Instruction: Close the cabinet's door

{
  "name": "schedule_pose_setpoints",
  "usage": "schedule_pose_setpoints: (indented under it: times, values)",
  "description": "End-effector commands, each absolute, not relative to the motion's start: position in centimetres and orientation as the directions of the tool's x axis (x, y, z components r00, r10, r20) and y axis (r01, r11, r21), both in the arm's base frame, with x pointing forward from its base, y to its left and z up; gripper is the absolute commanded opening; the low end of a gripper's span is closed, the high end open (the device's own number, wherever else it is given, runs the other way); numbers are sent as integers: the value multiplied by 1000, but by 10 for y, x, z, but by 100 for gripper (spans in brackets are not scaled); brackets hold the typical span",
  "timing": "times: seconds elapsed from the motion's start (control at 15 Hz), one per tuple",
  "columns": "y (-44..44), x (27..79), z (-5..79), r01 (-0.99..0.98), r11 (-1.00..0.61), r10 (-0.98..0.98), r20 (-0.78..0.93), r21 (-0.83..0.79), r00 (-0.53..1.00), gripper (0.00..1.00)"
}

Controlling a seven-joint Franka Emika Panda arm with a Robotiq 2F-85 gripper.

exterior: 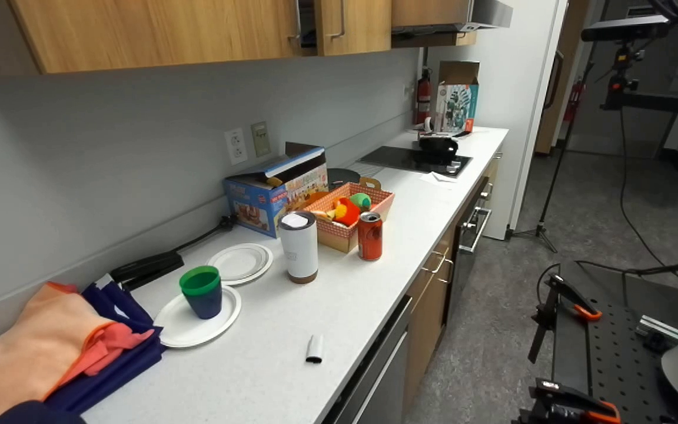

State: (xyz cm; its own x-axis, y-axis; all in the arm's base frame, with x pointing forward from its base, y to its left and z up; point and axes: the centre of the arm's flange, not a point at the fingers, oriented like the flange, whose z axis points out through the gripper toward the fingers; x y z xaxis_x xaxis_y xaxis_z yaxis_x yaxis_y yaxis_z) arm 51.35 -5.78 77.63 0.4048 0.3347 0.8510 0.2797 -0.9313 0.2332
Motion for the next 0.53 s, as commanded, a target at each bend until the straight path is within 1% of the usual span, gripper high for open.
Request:
schedule_pose_setpoints:
  times: [0.0,0.47]
  values:
    - [-62,532,791,261,-928,351,858,265,376,100]
    - [-90,512,756,119,-968,252,823,223,509,100]
